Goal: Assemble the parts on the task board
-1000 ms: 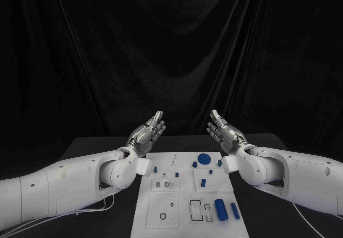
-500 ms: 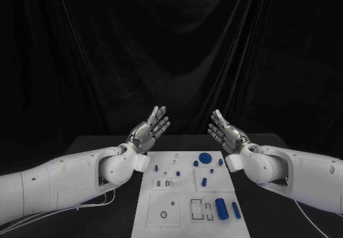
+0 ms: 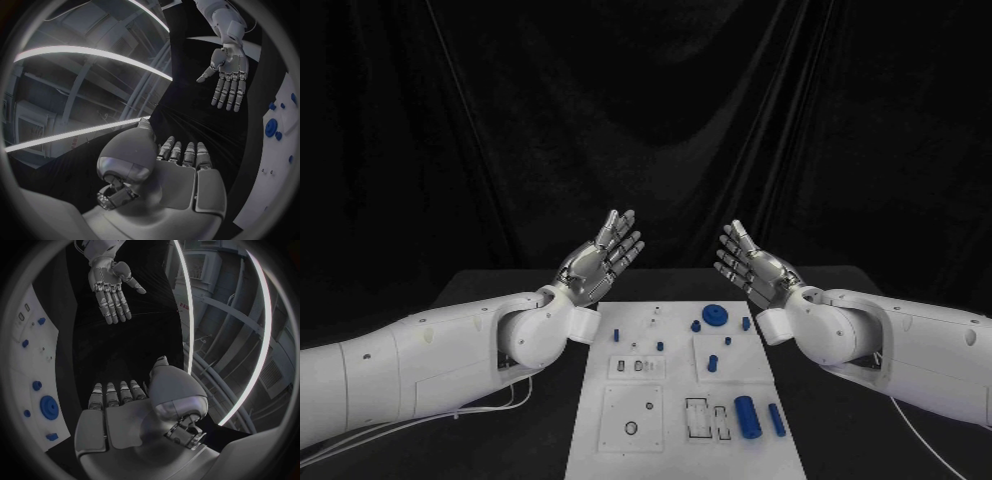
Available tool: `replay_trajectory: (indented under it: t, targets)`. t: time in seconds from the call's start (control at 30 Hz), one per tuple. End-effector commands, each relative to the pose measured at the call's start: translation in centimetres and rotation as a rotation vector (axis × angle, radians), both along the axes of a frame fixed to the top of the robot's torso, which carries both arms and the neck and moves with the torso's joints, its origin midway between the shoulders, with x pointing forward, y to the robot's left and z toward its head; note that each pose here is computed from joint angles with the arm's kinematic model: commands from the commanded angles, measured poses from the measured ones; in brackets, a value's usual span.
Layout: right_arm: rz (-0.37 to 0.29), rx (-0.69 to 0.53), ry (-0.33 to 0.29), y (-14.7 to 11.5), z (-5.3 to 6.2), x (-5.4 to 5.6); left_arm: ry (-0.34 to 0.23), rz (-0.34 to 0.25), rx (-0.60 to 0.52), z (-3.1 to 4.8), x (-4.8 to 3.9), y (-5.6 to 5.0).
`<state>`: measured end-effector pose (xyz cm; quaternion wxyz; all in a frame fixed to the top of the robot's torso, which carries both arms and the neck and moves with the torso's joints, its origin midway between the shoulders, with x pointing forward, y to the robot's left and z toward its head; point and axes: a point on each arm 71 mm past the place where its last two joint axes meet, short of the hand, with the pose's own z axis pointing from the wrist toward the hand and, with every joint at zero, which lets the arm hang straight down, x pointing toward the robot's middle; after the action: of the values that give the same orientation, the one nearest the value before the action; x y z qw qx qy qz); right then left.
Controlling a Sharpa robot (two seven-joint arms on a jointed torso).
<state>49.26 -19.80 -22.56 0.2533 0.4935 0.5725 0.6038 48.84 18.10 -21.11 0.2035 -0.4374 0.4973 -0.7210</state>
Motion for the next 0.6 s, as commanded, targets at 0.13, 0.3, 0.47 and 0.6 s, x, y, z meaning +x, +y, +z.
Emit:
replay_trajectory:
  t: [0.13,0.3,0.47,0.6]
  targets:
    - [0.082,0.014,0.055,0.0,-0.2,-0.1,-0.032,-0.02,-0.009,0.07,-0.1,0.5]
    - [0.132,-0.041,0.073,-0.7,0.1,0.4,-0.07,-0.007,0.059,0.06,-0.26,1.9]
    - [0.199,-0.174,0.035,-1.5,1.3,1.4,-0.082,0.024,0.096,0.1,-0.52,3.9]
    - [0.23,-0.323,-0.043,-2.1,2.6,2.1,-0.087,0.046,0.108,0.22,-0.82,5.2]
